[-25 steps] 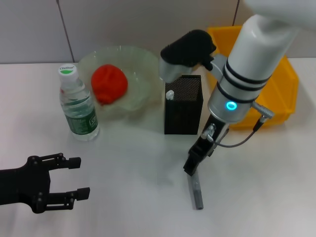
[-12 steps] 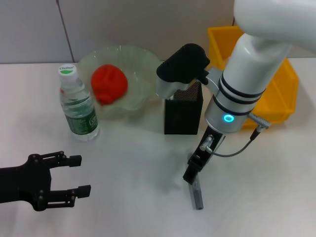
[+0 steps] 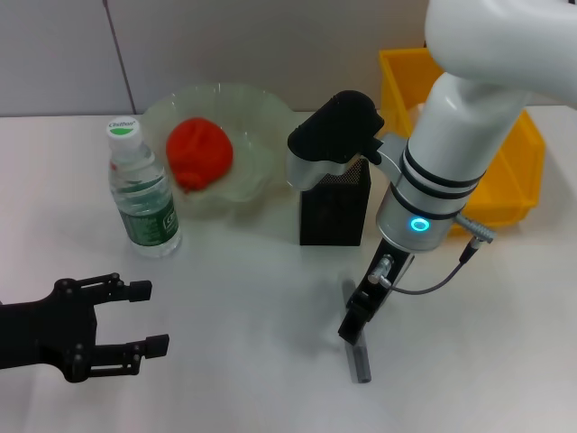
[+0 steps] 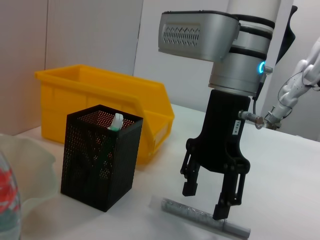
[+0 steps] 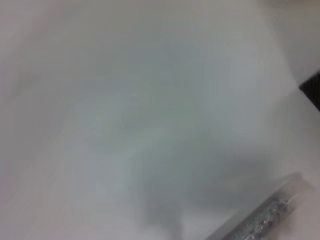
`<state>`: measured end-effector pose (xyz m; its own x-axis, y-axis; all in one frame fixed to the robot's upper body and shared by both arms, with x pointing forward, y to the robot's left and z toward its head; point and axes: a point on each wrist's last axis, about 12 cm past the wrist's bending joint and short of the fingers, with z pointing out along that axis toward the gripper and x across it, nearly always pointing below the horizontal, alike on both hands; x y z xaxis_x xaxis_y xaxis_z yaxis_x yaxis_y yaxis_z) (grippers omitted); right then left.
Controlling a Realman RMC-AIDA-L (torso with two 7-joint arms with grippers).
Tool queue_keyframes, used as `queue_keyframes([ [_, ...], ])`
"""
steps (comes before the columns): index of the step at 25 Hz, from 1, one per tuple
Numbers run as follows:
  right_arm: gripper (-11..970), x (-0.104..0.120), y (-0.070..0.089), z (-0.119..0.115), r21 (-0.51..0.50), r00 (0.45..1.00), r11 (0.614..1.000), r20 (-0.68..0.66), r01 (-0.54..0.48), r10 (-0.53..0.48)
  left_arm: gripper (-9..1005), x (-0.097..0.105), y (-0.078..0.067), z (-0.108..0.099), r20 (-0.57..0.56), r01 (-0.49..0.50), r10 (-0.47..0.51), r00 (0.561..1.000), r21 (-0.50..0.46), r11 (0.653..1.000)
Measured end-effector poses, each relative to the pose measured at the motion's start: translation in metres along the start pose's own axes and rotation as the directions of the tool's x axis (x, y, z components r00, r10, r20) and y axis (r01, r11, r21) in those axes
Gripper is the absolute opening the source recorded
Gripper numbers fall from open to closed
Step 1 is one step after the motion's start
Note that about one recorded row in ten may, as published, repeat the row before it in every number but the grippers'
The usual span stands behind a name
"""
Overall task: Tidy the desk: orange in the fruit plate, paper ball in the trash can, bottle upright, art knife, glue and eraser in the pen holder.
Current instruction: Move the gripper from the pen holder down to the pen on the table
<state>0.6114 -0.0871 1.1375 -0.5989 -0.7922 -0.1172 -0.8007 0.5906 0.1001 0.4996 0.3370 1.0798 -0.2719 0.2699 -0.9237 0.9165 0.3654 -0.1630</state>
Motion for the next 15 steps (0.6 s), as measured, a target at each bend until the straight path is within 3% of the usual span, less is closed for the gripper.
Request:
queue_keyframes([
  [15,648,0.0019,0.0021,0.0086,-0.003,1.0,1.0,0.01,0.023,-0.023,800,0.0001,0.0,0.0006,0.001,0.001,-0.001,1.0,-0.002,1.0],
])
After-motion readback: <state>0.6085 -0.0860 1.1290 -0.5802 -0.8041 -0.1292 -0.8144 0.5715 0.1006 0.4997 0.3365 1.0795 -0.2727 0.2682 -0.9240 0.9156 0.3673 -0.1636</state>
